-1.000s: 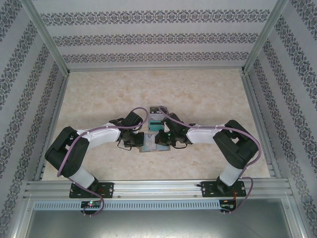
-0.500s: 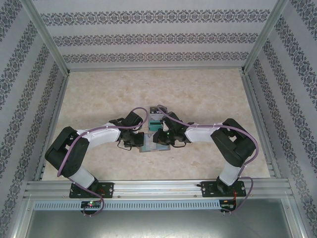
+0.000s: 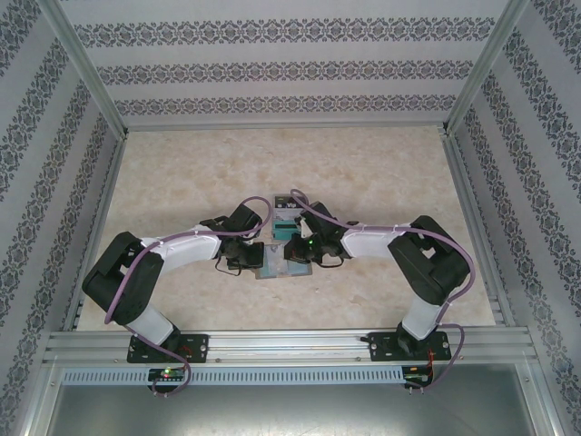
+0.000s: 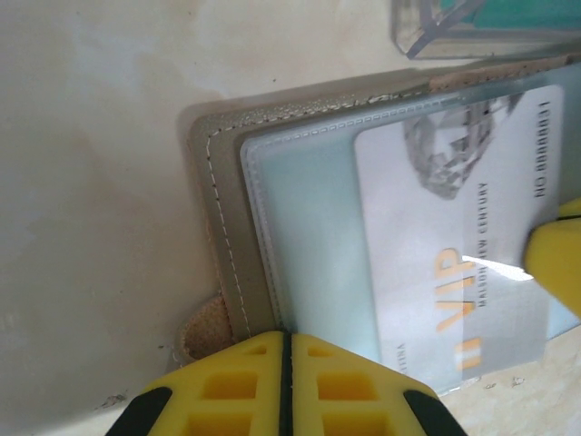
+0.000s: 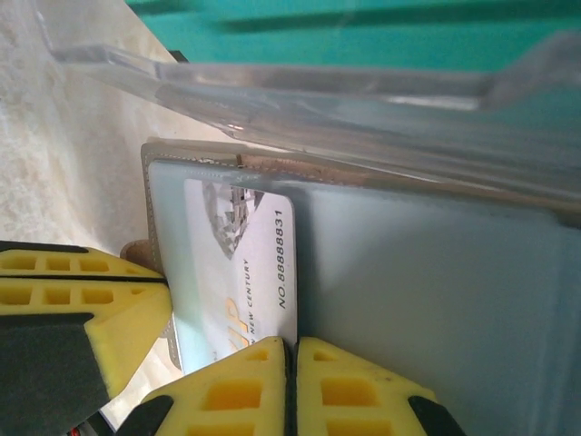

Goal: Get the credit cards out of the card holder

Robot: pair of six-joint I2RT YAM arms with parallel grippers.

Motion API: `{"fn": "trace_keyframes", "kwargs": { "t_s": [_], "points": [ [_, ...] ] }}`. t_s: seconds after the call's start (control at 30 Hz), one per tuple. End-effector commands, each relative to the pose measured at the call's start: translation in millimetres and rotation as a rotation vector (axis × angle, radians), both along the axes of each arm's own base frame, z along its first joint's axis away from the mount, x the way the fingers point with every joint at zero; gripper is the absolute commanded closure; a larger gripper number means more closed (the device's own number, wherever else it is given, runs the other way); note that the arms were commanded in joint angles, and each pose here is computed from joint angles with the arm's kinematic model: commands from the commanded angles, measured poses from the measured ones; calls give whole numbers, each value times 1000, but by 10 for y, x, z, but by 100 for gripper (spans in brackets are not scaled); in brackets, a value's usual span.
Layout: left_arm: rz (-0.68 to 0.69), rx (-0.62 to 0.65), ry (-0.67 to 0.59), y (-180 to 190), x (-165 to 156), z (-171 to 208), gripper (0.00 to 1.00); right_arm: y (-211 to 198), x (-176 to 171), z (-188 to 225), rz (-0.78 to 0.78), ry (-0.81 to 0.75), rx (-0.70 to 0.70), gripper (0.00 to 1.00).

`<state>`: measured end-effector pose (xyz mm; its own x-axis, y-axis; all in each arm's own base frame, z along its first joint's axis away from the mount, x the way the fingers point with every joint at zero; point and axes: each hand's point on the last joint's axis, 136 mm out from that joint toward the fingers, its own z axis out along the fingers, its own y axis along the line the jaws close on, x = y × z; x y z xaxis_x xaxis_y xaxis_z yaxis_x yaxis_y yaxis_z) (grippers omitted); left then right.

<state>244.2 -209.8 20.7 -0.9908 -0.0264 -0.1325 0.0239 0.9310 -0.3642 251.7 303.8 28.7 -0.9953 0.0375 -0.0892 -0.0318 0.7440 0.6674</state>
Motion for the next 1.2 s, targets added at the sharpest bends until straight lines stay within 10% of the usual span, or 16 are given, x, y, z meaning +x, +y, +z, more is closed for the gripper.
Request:
{"fn": "trace_keyframes", "kwargs": {
  "t_s": [0.0,0.67,1.0,1.07,1.17],
  "points": [
    [-11,78,24,138,-54,-104,100,-233,-81,-43,12,14,-68,100],
    [-27,0,-106,-4,155,353,98,-595,-46,894,272,-275,-216,100],
    [29,-6,-297,167,256,924,41,-577,255,1333,578,-657,-354,100],
    [67,22,-335,281,265,1000,5,-539,288,1374,669,-719,-370,100],
    [111,40,-389,422,257,1102,0,-509,413,1408,769,-766,-431,100]
  ]
}}
